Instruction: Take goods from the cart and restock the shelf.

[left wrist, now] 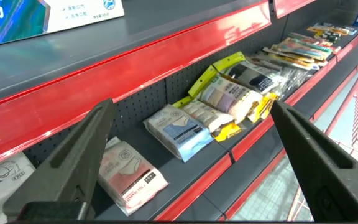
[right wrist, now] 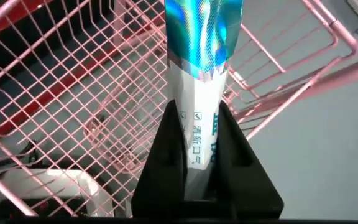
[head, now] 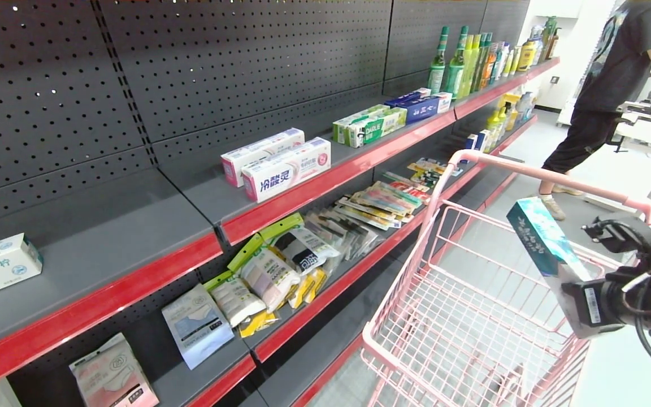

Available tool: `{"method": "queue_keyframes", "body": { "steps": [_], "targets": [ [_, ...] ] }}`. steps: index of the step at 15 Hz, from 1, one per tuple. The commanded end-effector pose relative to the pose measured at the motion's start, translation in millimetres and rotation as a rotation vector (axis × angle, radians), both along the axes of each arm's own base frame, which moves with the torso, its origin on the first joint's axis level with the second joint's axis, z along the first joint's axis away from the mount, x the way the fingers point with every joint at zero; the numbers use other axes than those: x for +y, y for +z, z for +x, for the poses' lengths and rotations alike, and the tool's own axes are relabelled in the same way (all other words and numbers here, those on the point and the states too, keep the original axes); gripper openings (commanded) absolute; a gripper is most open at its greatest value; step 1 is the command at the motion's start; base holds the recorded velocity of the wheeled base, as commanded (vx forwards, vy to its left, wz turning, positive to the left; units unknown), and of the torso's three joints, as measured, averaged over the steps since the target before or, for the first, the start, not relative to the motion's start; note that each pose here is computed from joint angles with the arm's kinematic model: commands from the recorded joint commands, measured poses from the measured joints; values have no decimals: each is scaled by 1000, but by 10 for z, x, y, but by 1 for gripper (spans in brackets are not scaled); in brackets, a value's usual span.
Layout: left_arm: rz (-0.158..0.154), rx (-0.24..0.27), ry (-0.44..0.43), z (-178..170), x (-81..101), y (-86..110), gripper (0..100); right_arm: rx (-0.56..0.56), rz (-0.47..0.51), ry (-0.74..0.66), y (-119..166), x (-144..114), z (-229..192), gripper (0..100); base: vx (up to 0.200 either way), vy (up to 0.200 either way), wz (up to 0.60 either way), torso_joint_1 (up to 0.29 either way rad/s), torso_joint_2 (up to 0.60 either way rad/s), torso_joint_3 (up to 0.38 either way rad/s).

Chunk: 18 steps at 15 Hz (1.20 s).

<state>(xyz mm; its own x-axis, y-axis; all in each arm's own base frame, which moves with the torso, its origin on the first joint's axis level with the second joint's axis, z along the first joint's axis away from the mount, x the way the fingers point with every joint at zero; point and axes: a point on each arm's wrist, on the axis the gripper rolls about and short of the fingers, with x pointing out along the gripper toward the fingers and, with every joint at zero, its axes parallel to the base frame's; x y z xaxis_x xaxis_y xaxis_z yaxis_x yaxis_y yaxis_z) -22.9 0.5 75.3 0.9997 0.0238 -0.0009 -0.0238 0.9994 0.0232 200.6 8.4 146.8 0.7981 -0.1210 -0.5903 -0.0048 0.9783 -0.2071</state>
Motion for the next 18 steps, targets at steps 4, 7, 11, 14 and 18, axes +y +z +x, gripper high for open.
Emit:
{"method": "queue_keyframes", "body": {
  "steps": [4,7,11,14,18],
  "targets": [
    [0,1,1,1,0,0,100,-124,-6,-117,146,-195,-475,0,0,0,0,0,0,0],
    [0,1,1,1,0,0,100,-143,-9,-126,132,-207,-619,0,0,0,0,144,-321,-181],
    [0,1,1,1,0,0,100,-141,-16,-115,128,-202,-624,0,0,0,0,243,-536,-295],
    [0,1,1,1,0,0,100,-123,-35,-94,108,-202,-602,0,0,0,0,194,-416,-221],
    [0,1,1,1,0,0,100,-105,-42,-76,84,-195,-581,0,0,0,0,176,-372,-204]
  ]
}}
